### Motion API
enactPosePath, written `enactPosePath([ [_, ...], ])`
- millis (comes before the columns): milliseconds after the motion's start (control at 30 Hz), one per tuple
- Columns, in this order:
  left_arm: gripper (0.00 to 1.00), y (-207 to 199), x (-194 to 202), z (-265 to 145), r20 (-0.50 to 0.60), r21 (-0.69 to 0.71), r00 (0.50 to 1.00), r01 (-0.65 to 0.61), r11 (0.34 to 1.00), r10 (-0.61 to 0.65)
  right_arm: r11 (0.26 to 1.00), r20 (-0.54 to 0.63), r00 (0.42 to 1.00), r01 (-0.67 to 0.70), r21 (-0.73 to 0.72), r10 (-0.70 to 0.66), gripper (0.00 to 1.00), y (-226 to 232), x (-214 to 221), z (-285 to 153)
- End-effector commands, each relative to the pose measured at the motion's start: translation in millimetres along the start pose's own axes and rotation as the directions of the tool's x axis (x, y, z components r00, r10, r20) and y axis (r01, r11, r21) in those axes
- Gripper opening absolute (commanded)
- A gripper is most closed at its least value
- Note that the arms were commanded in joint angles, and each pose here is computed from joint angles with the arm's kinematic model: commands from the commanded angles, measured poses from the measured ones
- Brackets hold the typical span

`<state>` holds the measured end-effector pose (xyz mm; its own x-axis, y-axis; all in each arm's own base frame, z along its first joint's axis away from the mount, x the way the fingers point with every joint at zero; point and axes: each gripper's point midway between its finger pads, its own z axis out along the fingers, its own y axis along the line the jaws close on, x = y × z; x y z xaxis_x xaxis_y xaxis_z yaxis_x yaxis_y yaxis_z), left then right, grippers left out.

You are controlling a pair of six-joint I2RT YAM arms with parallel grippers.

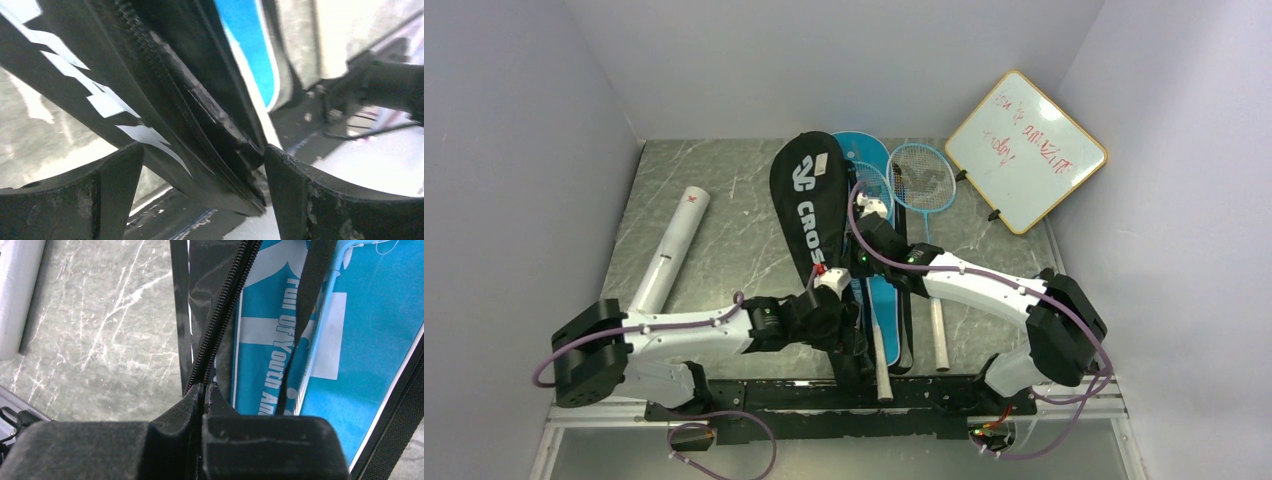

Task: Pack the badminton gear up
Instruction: Adjust the racket in the racket bag.

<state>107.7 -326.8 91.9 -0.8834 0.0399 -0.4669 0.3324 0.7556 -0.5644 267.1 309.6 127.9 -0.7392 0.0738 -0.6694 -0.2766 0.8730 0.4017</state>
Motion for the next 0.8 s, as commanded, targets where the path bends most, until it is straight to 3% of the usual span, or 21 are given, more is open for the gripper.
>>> enactPosePath([
  [0, 0.9, 50.8, -1.0, -5.3, -0.016, -0.299, 0.998, -0.06, 0.952, 0.058, 0.997, 0.123, 0.992, -0.02, -0.071, 0.028, 0.0, 23.6, -41.7, -18.1],
  [100, 0.74, 68.1, 3.9, -8.3, -0.024, -0.355, 0.997, -0.075, 0.932, 0.071, 0.997, 0.124, 0.992, -0.018, -0.068, 0.027, 0.0, 23.1, -42.7, -18.6],
  [267, 0.73, 66.9, 12.4, -5.2, -0.014, -0.285, 0.998, -0.057, 0.957, 0.056, 0.998, 0.124, 0.992, -0.023, -0.064, 0.031, 0.0, 21.7, -44.5, -18.0],
  [400, 0.88, 34.8, 3.3, -10.8, 0.003, -0.14, 0.996, -0.093, 0.986, 0.094, 0.997, 0.121, 0.992, -0.018, -0.072, 0.026, 0.0, 23.0, -44.7, -19.5],
  [600, 0.94, -27.7, -32.5, -53.0, 0.111, 0.08, 0.98, -0.174, 0.982, 0.164, 0.994, 0.078, 0.995, -0.046, -0.095, 0.054, 0.0, 19.7, -27.5, -18.0],
  [767, 0.95, -21.5, -47.6, -74.2, 0.152, 0.022, 0.972, -0.185, 0.982, 0.18, 0.977, 0.036, 0.987, -0.15, -0.152, 0.157, 0.0, 11.6, 4.4, -18.2],
])
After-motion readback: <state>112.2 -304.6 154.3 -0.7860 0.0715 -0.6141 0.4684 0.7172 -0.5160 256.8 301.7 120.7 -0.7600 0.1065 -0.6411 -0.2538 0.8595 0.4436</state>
